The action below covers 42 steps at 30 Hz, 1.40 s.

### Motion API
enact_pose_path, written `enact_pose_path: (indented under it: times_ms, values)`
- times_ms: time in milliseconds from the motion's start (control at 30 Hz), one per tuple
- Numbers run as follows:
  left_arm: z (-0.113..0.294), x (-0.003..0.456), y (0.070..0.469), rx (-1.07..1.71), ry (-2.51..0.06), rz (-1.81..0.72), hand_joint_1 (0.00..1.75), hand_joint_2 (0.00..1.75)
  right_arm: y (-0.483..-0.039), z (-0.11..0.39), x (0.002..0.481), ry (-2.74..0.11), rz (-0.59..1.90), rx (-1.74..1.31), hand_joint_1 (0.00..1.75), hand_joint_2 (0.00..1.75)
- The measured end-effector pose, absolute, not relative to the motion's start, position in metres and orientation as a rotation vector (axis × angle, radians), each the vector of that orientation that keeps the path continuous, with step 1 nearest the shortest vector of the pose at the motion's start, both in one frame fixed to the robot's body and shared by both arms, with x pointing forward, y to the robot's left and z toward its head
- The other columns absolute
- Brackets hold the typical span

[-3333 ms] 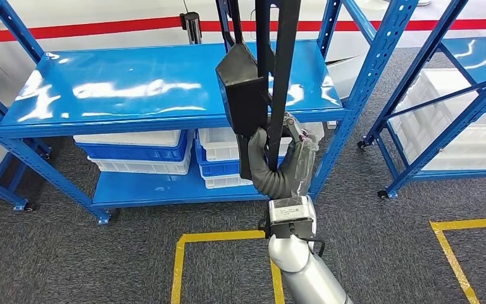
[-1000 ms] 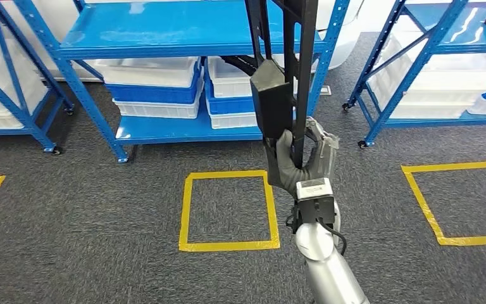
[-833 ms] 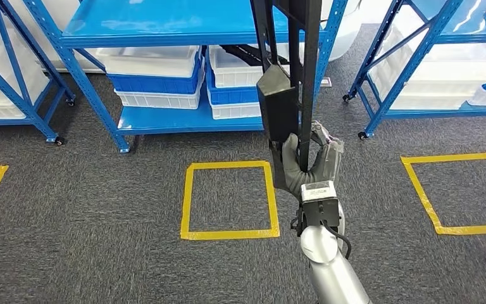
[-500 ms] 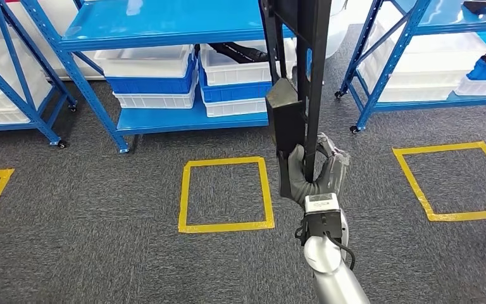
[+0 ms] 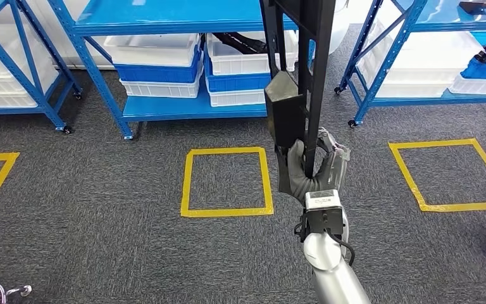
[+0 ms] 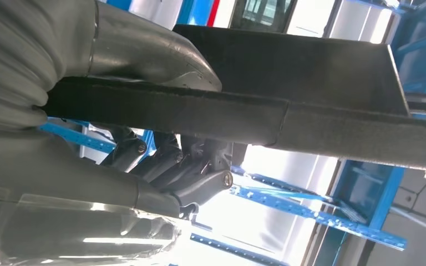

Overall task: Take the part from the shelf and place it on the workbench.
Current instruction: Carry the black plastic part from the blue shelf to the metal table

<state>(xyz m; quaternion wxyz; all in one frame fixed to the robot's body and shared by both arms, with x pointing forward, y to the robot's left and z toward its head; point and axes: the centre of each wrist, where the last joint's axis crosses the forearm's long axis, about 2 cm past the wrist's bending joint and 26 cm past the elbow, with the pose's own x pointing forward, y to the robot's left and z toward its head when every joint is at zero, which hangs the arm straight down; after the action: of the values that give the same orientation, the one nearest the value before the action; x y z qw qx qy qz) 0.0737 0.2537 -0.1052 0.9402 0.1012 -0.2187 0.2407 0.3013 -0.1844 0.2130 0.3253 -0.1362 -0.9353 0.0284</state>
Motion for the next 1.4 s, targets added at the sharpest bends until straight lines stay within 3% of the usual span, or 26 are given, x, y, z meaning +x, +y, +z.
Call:
enact_pose_path:
  times_ms: [867,1400]
  values:
    - [-0.106,0.069,0.252,0.227,-0.435,0.54,0.0,1.75,-0.176,0.226,0.317,-2.468,0.079,-0.294,1.75,1.75]
    - [-0.106,0.069,0.249,0.218,-0.435,0.539,0.0,1.75,-0.176,0.229,0.317,-2.462,0.129,-0.422,1.75,1.75]
